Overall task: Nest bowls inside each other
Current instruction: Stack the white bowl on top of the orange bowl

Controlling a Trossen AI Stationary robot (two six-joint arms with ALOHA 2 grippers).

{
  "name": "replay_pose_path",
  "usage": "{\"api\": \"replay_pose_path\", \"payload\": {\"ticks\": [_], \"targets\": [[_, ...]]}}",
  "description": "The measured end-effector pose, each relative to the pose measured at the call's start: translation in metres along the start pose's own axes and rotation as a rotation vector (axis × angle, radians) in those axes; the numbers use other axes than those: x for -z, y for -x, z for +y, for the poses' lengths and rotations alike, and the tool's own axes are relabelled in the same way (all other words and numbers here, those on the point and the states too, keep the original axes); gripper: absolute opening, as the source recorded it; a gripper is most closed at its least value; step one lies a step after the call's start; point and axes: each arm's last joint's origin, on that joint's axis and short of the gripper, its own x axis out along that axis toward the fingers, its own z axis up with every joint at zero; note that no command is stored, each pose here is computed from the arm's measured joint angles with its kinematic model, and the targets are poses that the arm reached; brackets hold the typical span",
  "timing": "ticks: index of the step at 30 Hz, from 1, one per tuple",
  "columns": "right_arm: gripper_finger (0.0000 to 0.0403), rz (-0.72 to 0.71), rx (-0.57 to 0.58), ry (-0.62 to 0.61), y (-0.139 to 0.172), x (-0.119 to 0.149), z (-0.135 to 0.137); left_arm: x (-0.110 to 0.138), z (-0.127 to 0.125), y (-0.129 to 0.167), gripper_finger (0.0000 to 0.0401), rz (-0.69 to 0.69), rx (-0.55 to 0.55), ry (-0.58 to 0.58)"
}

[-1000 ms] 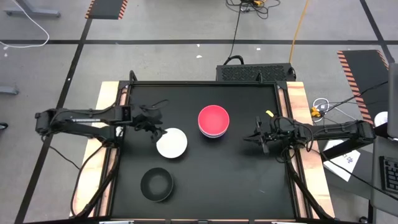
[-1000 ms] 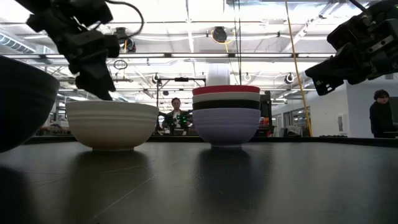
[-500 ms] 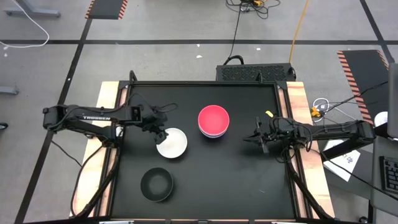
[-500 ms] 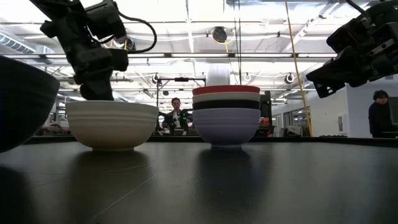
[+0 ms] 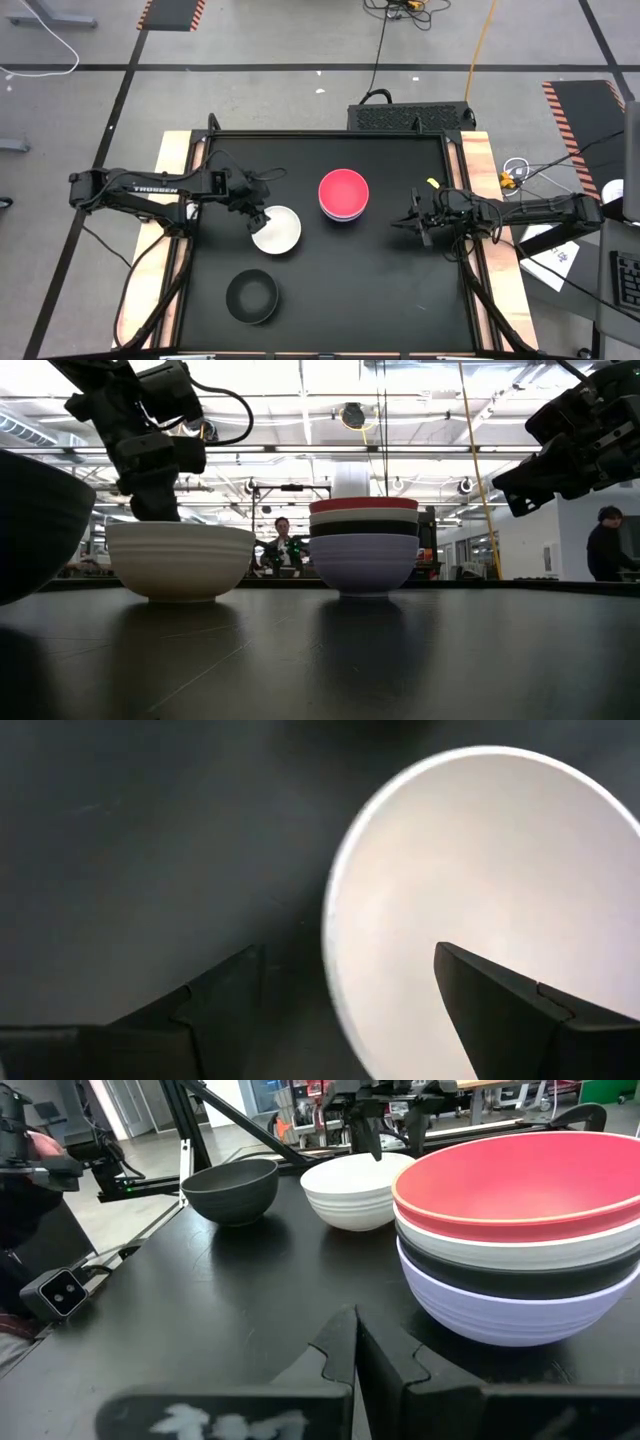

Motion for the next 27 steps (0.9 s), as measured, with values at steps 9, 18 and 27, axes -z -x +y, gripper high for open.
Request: {"api": "replay_pose_path", "payload": {"ticks": [9,18,27], "targets": [[0.0000,0.000,0.000,0.000,0.0000,0.0000,0.0000,0.0027,-0.0003,0.0000,0.0294,0.035,0.028,0.006],[0.0000,-0.001,0.000,-0.004,0.0000,-0.0001,0.0000,0.0028,0.0015,-0.0043,0.0294,0.044,-0.023,0.029],[0.0000,-0.008,-0.001,-0.002,0.0000,-0.0008,0.0001,0.0029,0.0018,-0.0067,0.0293,0.054,-0.029,0.026]]}}
